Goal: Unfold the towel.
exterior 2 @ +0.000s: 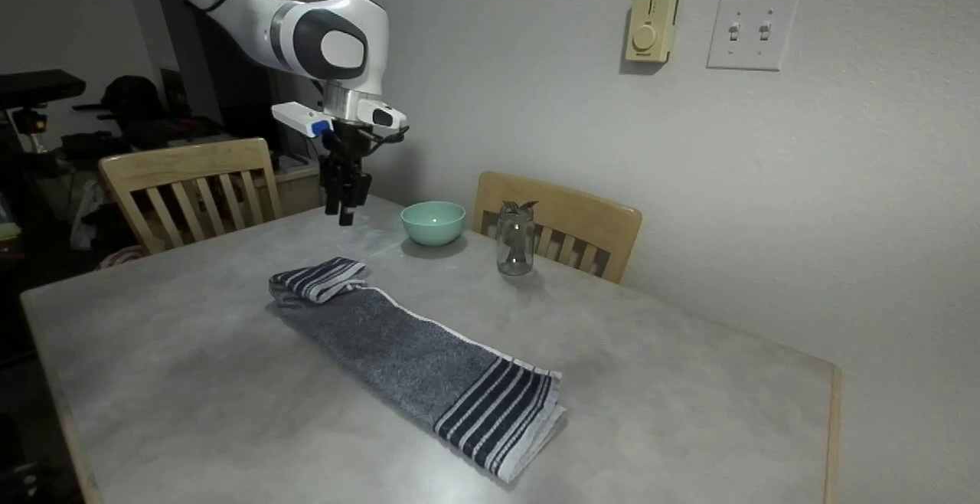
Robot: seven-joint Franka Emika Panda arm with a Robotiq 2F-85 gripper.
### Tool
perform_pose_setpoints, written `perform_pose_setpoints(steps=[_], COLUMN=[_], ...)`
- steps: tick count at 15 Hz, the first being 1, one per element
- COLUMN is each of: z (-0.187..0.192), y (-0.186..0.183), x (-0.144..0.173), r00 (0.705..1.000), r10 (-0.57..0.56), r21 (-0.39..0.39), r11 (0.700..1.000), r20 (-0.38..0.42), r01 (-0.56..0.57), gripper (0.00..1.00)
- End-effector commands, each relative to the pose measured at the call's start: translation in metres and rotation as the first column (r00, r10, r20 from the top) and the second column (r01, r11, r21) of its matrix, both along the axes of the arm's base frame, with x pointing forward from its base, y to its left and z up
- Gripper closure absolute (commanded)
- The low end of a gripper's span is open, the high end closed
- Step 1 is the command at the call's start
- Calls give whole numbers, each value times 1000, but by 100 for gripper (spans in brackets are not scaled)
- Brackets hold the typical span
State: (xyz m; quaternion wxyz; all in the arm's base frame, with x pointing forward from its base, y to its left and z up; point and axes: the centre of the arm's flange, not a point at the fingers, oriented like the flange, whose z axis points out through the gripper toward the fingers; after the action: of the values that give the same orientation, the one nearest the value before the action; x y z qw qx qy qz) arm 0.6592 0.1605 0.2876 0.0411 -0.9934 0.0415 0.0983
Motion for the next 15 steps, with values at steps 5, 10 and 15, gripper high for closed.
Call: perform_pose_setpoints(steps=[5,10,15], z=[23,1,-12], y=[-25,-118,-199], x=[4,1,-6], r00=[998,996,985], r10=[56,69,-29], r21=[12,105,197], r11=[998,993,978], r20=[6,-62,-172], r01=[-56,-62,63], gripper=[0,0,32])
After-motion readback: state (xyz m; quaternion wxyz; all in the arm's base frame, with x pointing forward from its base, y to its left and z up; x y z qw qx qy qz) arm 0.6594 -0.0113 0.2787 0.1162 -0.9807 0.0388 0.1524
